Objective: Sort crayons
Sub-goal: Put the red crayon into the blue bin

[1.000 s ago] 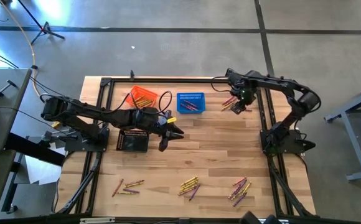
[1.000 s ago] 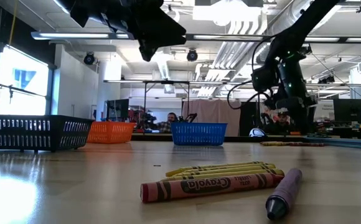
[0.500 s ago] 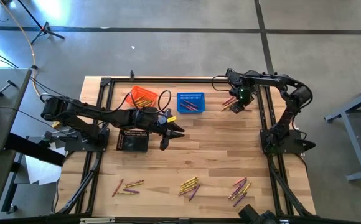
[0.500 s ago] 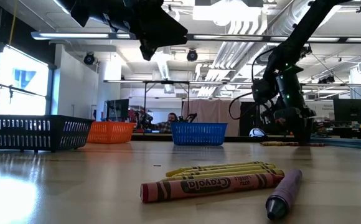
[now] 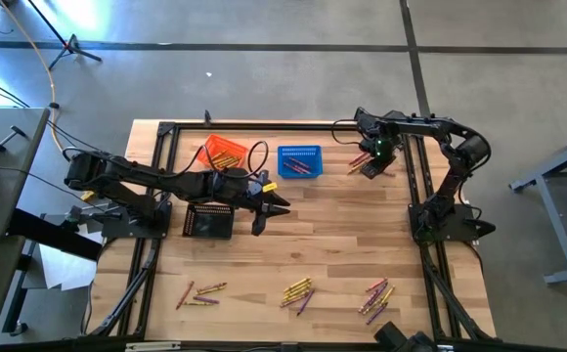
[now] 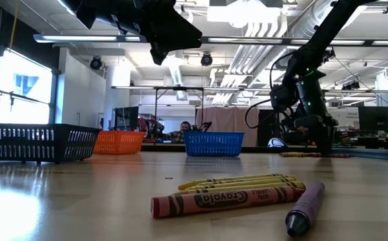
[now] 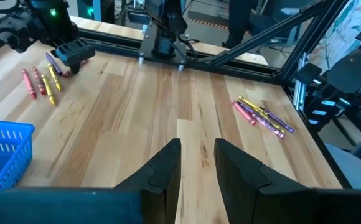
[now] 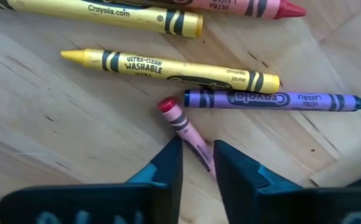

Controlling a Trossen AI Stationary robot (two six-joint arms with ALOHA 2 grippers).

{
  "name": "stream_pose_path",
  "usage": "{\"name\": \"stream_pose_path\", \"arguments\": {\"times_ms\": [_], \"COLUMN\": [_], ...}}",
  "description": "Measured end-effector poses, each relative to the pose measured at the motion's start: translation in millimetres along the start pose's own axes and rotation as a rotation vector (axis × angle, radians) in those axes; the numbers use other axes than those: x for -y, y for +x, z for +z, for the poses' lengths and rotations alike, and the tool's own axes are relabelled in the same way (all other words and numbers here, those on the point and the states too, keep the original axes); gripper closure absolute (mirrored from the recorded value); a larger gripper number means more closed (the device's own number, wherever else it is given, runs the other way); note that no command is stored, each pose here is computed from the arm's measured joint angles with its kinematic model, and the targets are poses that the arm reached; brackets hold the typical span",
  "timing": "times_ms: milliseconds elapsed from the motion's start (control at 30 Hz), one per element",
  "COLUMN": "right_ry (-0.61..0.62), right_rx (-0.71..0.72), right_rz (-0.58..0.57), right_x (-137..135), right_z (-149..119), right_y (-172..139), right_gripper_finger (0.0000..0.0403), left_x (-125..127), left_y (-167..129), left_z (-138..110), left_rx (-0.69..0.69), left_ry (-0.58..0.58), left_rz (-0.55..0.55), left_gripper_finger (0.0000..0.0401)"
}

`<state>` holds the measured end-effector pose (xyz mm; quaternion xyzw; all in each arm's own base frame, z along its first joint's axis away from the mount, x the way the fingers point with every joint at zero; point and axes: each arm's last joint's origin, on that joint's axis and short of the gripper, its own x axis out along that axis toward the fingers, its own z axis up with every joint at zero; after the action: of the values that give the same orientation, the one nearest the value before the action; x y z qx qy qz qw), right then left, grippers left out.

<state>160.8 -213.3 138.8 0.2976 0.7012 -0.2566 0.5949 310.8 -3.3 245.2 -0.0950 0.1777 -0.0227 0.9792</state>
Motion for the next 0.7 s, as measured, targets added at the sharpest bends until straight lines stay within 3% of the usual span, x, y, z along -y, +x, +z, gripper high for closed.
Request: {"name": "stream_pose_path", "arguments": {"times_ms": [267,467,600,700], "right_ry": [-0.042,-0.075,-0.151,-0.222], "right_rx": [-0.062,-0.109,-0.022,0.121], "right_rz": [0.051,0.229,0.314,0.375], "right_x": [-7,-19,-33,-46], "right_z": [-6,-12,-12,-10], "right_y": [0,-3,-13,-27], "right_gripper_finger": [0.0375,0.0398,0.0401,0.0403], "left_x": [0,0,0,0], "left_y": [0,0,0,0], "left_z": [0,0,0,0], "left_rx": [0.0,-0.001,-0.001,0.001], "left_ry": [0.0,-0.009,-0.009,-0.004], "left_rz": [0.0,0.0,0.0,0.0], "left_gripper_finger": [0.0315,0.0315,0.0315,0.0315]}}
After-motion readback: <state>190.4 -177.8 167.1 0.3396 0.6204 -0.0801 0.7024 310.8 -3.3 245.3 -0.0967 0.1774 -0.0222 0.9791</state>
